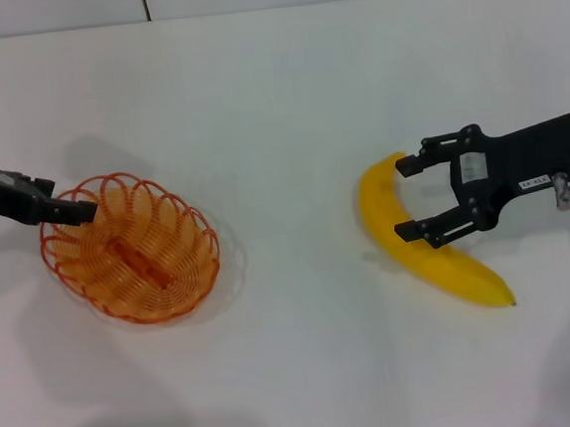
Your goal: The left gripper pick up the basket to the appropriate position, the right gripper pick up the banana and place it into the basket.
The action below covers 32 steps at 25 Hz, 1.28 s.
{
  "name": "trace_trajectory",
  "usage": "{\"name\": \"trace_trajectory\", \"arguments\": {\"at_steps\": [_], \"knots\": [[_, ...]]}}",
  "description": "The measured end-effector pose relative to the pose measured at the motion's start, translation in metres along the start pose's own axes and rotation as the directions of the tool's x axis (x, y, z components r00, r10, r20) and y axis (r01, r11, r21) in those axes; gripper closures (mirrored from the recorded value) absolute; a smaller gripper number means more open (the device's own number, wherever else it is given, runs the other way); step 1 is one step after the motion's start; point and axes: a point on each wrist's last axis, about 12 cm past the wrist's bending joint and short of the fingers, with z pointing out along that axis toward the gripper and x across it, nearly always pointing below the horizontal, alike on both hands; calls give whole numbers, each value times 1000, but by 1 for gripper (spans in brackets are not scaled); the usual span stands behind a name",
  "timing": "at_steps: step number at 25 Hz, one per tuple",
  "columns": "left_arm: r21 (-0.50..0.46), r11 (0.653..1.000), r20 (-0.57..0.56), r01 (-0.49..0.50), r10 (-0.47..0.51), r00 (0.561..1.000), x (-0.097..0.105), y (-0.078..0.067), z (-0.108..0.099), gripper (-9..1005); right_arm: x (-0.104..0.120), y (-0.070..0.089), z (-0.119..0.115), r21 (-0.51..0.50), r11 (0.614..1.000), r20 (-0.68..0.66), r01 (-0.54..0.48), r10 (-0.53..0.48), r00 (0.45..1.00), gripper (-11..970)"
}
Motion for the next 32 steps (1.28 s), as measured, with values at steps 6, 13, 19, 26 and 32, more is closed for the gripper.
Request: {"name": "trace_trajectory", "arguments": {"at_steps": [6, 13, 19, 26, 32], "knots": [[-15, 1000, -2, -1, 1, 1000, 1, 1, 5, 238, -1, 0, 2, -6, 1000, 2, 0, 0, 1000, 76], [-13, 1000, -8, -20, 20, 1000, 1, -1, 10, 245, -2, -1, 3, -9, 1000, 2, 4, -4, 1000, 76], [-13, 1000, -10, -21, 21, 1000, 0, -2, 14, 250, -2, -1, 3, -9, 1000, 2, 5, -5, 1000, 76], [-26, 999, -26, -26, 25, 999, 1, -1, 15, 502, -2, -1, 3, -9, 1000, 2, 4, -4, 1000, 76], [-29, 999, -28, -22, 21, 999, 2, 0, 16, 590, -2, 0, 3, -9, 1000, 2, 3, -3, 1000, 76]]}}
